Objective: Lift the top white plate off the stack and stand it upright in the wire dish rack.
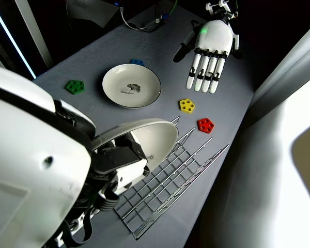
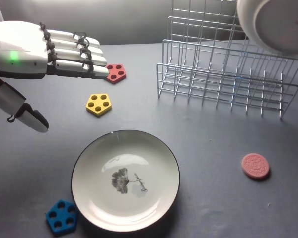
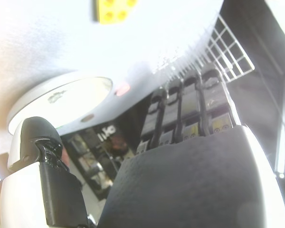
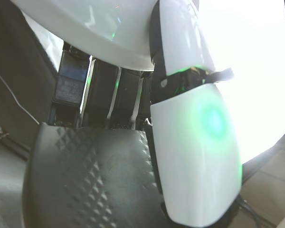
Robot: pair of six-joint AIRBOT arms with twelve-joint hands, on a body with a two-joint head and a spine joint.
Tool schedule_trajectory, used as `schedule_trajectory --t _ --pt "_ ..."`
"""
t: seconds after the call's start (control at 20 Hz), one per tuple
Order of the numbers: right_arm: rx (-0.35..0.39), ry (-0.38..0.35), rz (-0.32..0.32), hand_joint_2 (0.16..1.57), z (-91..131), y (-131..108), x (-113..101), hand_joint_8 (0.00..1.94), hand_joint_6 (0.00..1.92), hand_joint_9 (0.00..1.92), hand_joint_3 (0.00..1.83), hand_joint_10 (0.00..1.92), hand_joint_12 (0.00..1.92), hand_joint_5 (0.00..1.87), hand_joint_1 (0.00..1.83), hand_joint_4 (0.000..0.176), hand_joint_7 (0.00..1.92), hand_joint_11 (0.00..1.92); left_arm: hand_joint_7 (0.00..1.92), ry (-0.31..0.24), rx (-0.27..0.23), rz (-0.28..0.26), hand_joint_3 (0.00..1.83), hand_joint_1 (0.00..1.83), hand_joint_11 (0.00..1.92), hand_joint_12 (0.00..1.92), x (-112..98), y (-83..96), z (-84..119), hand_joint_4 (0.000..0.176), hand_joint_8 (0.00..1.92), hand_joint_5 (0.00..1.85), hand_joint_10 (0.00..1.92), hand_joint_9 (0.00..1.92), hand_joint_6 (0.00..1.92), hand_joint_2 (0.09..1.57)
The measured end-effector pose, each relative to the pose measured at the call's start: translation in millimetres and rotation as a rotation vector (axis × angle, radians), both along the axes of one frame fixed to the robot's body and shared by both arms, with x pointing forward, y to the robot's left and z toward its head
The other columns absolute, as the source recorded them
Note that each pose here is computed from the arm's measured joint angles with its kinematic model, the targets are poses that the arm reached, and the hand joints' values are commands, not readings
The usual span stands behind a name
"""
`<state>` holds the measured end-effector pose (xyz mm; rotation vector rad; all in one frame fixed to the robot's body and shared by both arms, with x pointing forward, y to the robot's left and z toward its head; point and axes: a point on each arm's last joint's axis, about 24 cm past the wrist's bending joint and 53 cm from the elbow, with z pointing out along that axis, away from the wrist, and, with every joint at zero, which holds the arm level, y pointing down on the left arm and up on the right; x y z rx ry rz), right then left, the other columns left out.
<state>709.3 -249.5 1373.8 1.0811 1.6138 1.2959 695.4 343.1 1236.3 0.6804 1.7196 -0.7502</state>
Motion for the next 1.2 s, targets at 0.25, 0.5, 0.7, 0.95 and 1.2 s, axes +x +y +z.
schedule_trajectory --t 0.25,0.5,0.7,0.95,1.2 --pt "-0.007 -0.001 -0.007 1.08 -2.8 -5.4 5.4 0.79 1.09 1.04 0.00 0.82 1.34 0.91 1.49 0.000 0.95 0.98 0.01 0.000 -0.001 -0.003 0.00 0.35 0.05 0.02 -0.6 -0.5 0.1 0.000 0.00 0.00 0.01 0.02 0.00 0.95" --pt "0.001 -0.009 0.012 1.07 -0.5 2.4 12.6 0.72 1.05 1.07 0.00 0.77 1.33 0.92 1.49 0.000 1.00 0.99 0.02 0.000 -0.001 -0.004 0.00 0.38 0.05 0.03 -0.6 -0.6 0.3 0.000 0.01 0.00 0.01 0.03 0.00 0.94" --pt "-0.015 -0.007 0.031 1.06 -4.3 6.3 18.8 0.66 1.00 1.08 0.00 0.75 1.32 0.95 1.50 0.000 1.05 1.01 0.01 -0.005 -0.001 -0.004 0.00 0.41 0.01 0.02 -0.4 -0.8 1.3 0.000 0.00 0.00 0.01 0.02 0.00 0.94" --pt "-0.012 -0.007 0.074 1.06 -4.3 21.3 26.7 0.62 0.99 1.05 0.00 0.80 1.34 0.93 1.50 0.000 1.09 1.00 0.00 -0.006 -0.001 -0.004 0.00 0.36 0.01 0.00 -0.2 -1.0 1.4 0.000 0.00 0.00 0.00 0.01 0.00 0.95" --pt "0.006 -0.003 0.114 1.05 -7.0 39.7 30.5 0.62 0.97 1.11 0.00 0.73 1.32 0.94 1.50 0.000 1.08 1.02 0.00 -0.009 -0.002 -0.001 0.00 0.37 0.01 0.00 0.8 -0.9 1.9 0.000 0.00 0.00 0.00 0.00 0.00 0.94"
